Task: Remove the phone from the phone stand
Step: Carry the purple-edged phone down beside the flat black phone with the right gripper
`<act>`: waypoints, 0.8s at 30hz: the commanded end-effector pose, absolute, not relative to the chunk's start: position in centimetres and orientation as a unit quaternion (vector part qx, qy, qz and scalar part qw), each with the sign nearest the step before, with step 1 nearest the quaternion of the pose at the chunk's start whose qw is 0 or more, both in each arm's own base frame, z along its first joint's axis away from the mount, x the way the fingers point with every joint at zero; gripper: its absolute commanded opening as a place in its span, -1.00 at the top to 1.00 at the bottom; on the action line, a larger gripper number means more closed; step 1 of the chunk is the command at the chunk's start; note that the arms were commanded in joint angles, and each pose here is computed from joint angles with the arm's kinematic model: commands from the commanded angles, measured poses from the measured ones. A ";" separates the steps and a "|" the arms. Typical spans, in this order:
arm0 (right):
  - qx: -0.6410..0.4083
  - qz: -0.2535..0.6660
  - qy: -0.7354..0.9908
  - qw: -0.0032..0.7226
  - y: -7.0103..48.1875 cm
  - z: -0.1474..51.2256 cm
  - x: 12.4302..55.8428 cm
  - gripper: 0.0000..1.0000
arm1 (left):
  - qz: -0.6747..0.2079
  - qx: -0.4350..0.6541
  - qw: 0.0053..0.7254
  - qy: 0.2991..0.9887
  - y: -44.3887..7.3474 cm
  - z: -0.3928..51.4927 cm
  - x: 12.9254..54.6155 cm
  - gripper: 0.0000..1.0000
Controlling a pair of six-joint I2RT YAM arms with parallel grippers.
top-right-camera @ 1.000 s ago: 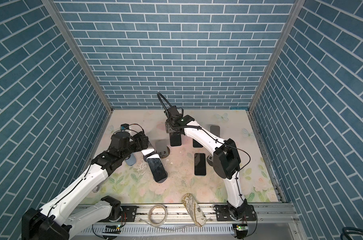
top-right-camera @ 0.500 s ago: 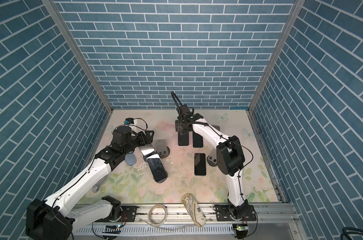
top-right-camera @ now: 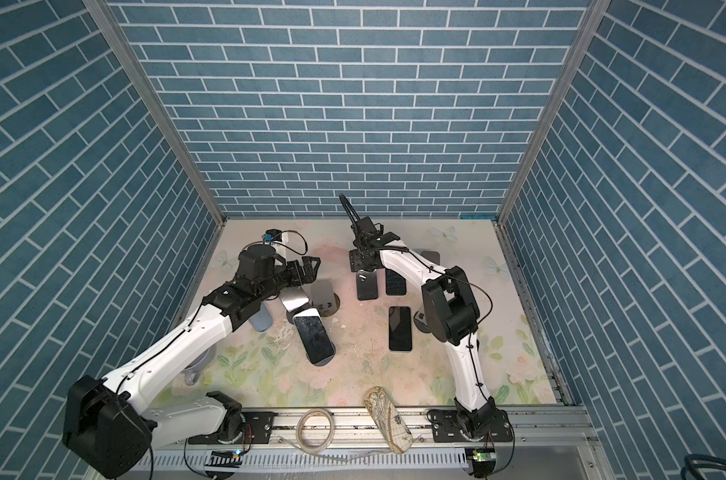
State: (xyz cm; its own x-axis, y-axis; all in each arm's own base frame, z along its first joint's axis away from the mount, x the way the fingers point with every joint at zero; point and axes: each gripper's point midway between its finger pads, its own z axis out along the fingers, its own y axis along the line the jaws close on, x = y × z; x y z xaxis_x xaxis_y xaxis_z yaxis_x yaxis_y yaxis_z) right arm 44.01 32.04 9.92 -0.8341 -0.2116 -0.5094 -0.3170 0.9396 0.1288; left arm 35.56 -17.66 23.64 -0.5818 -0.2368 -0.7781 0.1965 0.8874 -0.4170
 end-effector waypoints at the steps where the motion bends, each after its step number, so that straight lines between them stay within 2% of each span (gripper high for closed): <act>1: -0.144 0.110 0.950 0.253 32.2 9.3 44.7 0.05 | -0.247 -0.003 0.471 0.847 -18.3 25.2 35.9 -0.99; 24: -0.106 0.118 0.958 0.237 32.6 6.3 46.7 0.03 | -0.232 0.007 0.476 0.848 -17.8 25.2 35.6 -0.99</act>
State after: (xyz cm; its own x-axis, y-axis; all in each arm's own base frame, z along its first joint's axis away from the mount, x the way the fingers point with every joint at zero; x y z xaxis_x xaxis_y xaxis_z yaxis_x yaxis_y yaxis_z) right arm 45.29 31.96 5.41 -0.8715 -0.1901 -0.4520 -0.2818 0.9486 0.1443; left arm 35.61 -17.79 23.68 -0.5780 -0.2165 -0.7868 0.2091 0.8927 -0.3992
